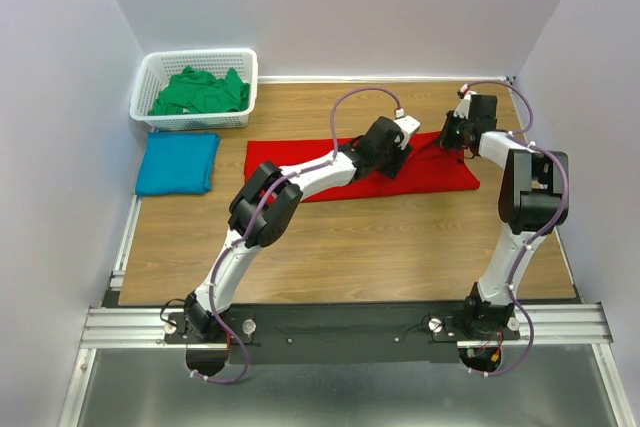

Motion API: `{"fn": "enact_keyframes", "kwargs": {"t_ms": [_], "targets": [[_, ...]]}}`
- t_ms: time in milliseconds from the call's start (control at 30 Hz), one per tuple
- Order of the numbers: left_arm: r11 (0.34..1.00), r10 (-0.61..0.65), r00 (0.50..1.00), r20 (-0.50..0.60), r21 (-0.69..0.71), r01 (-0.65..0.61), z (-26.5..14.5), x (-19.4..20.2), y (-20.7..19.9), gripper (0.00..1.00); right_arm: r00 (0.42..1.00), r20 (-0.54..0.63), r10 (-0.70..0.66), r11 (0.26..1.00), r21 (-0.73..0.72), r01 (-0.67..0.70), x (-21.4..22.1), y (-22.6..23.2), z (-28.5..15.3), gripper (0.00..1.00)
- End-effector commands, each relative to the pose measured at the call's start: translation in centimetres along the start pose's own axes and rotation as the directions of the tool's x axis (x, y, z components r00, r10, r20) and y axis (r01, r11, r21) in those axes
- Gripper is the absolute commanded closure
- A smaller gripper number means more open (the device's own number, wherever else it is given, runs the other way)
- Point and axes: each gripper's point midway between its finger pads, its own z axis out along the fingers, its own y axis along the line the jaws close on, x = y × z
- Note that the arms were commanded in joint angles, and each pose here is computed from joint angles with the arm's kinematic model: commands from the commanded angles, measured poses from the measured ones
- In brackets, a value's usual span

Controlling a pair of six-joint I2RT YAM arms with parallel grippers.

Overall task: Fold and stack the t-shirts
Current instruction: Fold the tshirt

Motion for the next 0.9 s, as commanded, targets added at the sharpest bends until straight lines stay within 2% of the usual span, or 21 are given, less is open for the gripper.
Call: {"fn": "enact_keyframes", "kwargs": {"t_ms": [0,33,133,167,233,333,367,500,667,700,867], "targets": [[0.998,-0.043,0.997,0.058,0.039,0.041,-1.2,-2.6,-0.9,0.46,0.998,0.052,-0.018,1.000,0.022,0.017,-1.3,-0.3,-0.9,0.93],[0.998,-0.058,0.996,0.063,0.017,0.057,-1.2,-2.8,-0.6,0.51,0.998,0.053,-0.016,1.000,0.017,0.015,-1.3,-0.1,-0.9,0.93],[0.987,-0.159,0.985,0.070,-0.029,0.161,-1.0,-2.7,-0.1,0.54,0.999,0.048,-0.007,1.000,0.010,0.007,-1.1,0.0,-0.9,0.93],[0.981,-0.186,0.980,0.076,-0.046,0.190,-0.9,-2.8,0.2,0.58,0.999,0.047,-0.004,1.000,0.011,0.004,-1.1,-0.1,-0.9,0.93],[0.952,-0.300,0.952,0.064,-0.045,0.303,-0.7,-2.7,0.0,0.59,0.999,0.046,0.000,1.000,0.007,0.000,-1.0,0.1,-0.9,0.93],[0.904,-0.422,0.905,0.050,-0.055,0.424,-0.5,-2.3,0.3,0.53,0.999,0.049,0.003,1.000,0.003,-0.004,-1.1,0.2,-0.9,0.93],[0.872,-0.486,0.873,0.038,-0.042,0.487,-0.2,-2.0,-0.1,0.49,0.997,0.073,-0.003,1.000,-0.003,0.004,-1.7,0.3,-0.9,0.93],[0.798,-0.602,0.798,0.017,0.016,0.602,0.1,-2.3,-0.8,0.43,0.997,0.078,0.007,1.000,-0.010,-0.006,-1.8,0.4,-0.9,0.93],[0.718,-0.695,0.719,-0.002,0.029,0.695,0.7,-2.1,-1.2,0.41,0.997,0.080,0.013,1.000,-0.014,-0.011,-1.6,0.5,-0.8,0.93],[0.689,-0.725,0.689,-0.010,0.024,0.725,1.0,-1.8,-1.1,0.41,0.996,0.085,0.012,1.000,-0.014,-0.011,-1.8,0.5,-0.9,0.93],[0.633,-0.773,0.634,-0.005,0.053,0.772,1.6,-2.3,-1.5,0.44,0.996,0.086,0.011,1.000,-0.015,-0.010,-1.7,0.5,-0.8,0.93]]}}
